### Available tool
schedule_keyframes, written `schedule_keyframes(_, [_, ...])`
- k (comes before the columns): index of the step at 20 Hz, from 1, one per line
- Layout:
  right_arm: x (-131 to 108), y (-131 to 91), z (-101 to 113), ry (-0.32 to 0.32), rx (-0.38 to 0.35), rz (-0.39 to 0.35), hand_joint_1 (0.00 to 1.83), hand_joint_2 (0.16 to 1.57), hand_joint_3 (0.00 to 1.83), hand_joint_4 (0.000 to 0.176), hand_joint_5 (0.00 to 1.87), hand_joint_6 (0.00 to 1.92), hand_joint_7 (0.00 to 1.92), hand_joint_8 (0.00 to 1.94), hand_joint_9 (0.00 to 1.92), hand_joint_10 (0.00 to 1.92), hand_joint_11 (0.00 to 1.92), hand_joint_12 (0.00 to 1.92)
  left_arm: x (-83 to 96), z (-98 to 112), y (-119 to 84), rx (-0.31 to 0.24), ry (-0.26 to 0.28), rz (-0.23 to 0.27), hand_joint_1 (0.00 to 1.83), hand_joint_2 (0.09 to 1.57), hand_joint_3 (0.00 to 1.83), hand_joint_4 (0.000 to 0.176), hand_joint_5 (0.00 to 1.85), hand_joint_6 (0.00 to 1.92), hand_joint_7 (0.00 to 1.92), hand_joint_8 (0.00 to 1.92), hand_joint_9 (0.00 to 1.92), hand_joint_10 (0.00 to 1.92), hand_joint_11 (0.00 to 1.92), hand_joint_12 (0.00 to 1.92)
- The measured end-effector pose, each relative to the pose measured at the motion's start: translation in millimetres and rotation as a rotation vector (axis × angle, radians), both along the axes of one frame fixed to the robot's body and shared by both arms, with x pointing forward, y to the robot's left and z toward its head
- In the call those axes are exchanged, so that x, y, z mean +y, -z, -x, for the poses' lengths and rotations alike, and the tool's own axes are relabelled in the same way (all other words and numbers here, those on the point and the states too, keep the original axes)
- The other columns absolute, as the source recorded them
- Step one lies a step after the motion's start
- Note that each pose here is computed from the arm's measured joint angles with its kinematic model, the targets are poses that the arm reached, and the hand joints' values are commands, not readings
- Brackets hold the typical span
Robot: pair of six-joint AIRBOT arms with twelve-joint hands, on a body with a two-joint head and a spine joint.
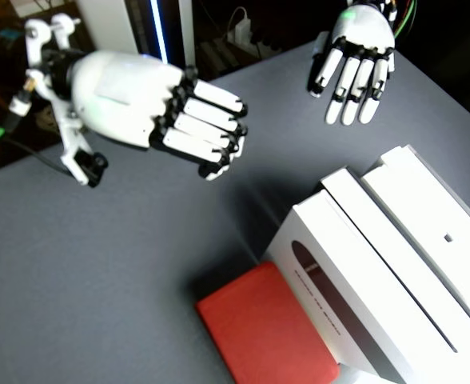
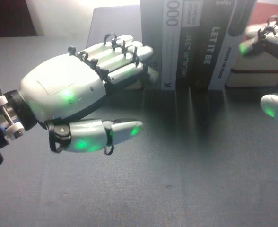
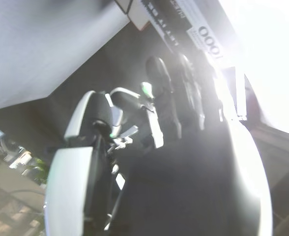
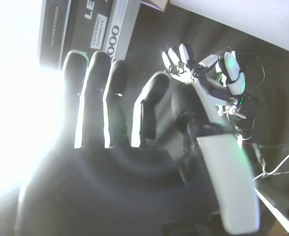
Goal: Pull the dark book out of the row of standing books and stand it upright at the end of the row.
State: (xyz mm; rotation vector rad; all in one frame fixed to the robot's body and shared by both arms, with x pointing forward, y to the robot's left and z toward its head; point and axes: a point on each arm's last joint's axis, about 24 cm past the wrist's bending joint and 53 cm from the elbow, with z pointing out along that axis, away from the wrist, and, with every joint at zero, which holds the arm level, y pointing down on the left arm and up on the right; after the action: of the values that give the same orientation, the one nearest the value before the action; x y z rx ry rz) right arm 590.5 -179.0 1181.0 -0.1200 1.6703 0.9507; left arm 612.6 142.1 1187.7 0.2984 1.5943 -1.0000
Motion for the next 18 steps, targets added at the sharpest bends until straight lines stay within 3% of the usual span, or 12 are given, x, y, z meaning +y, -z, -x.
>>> schedule_keyframes(2, [1.3, 4.2, 0.2, -0.001, 0.006, 0.012, 0.03, 1.17, 0.13, 0.000, 0.00, 0.00, 0.00, 0.00, 0.00, 0.00, 0.00, 0.00, -0.7, 0.4, 1.9, -0.007, 0.002, -0.017, 0.00, 1.31, 0.01, 0.067, 0.00, 0.00, 0.00, 0.00, 0.00, 0.00, 0.00, 0.00])
schedule_keyframes(4, [2.7, 9.6, -0.6, -0.002, 0.019, 0.017, 0.01, 1.19, 0.12, 0.000, 0.00, 0.00, 0.00, 0.00, 0.00, 0.00, 0.00, 0.00, -0.2, -0.2, 2.6, -0.004, -0.001, -0.017, 0.00, 1.31, 0.01, 0.060, 0.00, 0.00, 0.00, 0.00, 0.00, 0.00, 0.00, 0.00])
schedule_keyframes(7, [3.5, 8.8, -0.1, -0.006, 0.014, 0.017, 0.00, 1.18, 0.11, 0.000, 0.00, 0.00, 0.00, 0.00, 0.00, 0.00, 0.00, 0.00, -0.1, -0.2, 2.2, -0.004, -0.001, -0.016, 0.00, 1.31, 0.01, 0.065, 0.00, 0.00, 0.00, 0.00, 0.00, 0.00, 0.00, 0.00])
schedule_keyframes(8, [3.6, 7.5, 0.0, -0.007, 0.010, 0.014, 0.00, 1.19, 0.11, 0.000, 0.00, 0.00, 0.00, 0.00, 0.00, 0.00, 0.00, 0.00, -0.2, -0.1, 2.1, -0.005, -0.001, -0.015, 0.00, 1.31, 0.01, 0.058, 0.00, 0.00, 0.00, 0.00, 0.00, 0.00, 0.00, 0.00])
schedule_keyframes(10, [4.8, -0.7, -0.4, -0.011, -0.013, -0.002, 0.01, 1.24, 0.08, 0.000, 0.00, 0.00, 0.00, 0.00, 0.00, 0.00, 0.00, 0.00, 1.4, -0.2, 2.2, -0.002, -0.008, -0.010, 0.00, 1.32, 0.01, 0.060, 0.00, 0.00, 0.00, 0.00, 0.00, 0.00, 0.00, 0.00])
schedule_keyframes(11, [5.8, -8.1, -1.8, -0.010, -0.032, -0.018, 0.02, 1.24, 0.07, 0.000, 0.00, 0.00, 0.00, 0.00, 0.00, 0.00, 0.00, 0.00, 4.2, 0.0, 3.9, 0.004, -0.018, -0.014, 0.00, 1.33, 0.01, 0.043, 0.00, 0.00, 0.00, 0.00, 0.00, 0.00, 0.00, 0.00])
schedule_keyframes(13, [7.8, -26.1, -5.4, -0.007, -0.090, -0.041, 0.01, 1.25, 0.06, 0.000, 0.00, 0.00, 0.00, 0.00, 0.00, 0.00, 0.00, 0.00, 10.9, 1.2, 8.5, 0.014, -0.031, -0.032, 0.00, 1.33, 0.02, 0.043, 0.00, 0.00, 0.00, 0.00, 0.00, 0.00, 0.00, 0.00])
schedule_keyframes(14, [8.6, -33.1, -7.0, -0.004, -0.113, -0.047, 0.01, 1.26, 0.07, 0.000, 0.00, 0.00, 0.00, 0.00, 0.00, 0.00, 0.00, 0.00, 14.3, 0.5, 8.1, 0.016, -0.041, -0.033, 0.00, 1.33, 0.01, 0.055, 0.00, 0.00, 0.00, 0.00, 0.00, 0.00, 0.00, 0.00])
schedule_keyframes(15, [9.8, -40.6, -8.0, -0.003, -0.142, -0.051, 0.04, 1.27, 0.06, 0.000, 0.00, 0.00, 0.00, 0.00, 0.00, 0.00, 0.00, 0.00, 19.4, 0.5, 9.3, 0.025, -0.056, -0.036, 0.00, 1.32, 0.01, 0.081, 0.00, 0.00, 0.00, 0.00, 0.00, 0.00, 0.00, 0.00])
schedule_keyframes(16, [10.8, -50.1, -11.0, 0.002, -0.179, -0.056, 0.09, 1.28, 0.06, 0.000, 0.00, 0.00, 0.00, 0.00, 0.00, 0.00, 0.00, 0.00, 25.0, 0.1, 9.2, 0.024, -0.070, -0.043, 0.00, 1.31, 0.00, 0.091, 0.00, 0.00, 0.00, 0.00, 0.00, 0.00, 0.00, 0.00])
schedule_keyframes(17, [11.5, -56.4, -14.0, 0.007, -0.199, -0.065, 0.24, 1.30, 0.06, 0.000, 0.03, 0.01, 0.00, 0.00, 0.00, 0.00, 0.00, 0.00, 28.6, 0.0, 8.7, 0.023, -0.080, -0.046, 0.00, 1.32, 0.01, 0.092, 0.00, 0.00, 0.00, 0.00, 0.00, 0.00, 0.00, 0.00])
schedule_keyframes(18, [12.2, -63.7, -16.8, 0.013, -0.226, -0.072, 0.30, 1.31, 0.06, 0.000, 0.06, 0.02, 0.00, 0.00, 0.00, 0.00, 0.00, 0.00, 30.2, 0.0, 7.3, 0.021, -0.085, -0.044, 0.00, 1.32, 0.01, 0.082, 0.00, 0.00, 0.00, 0.00, 0.00, 0.00, 0.00, 0.00])
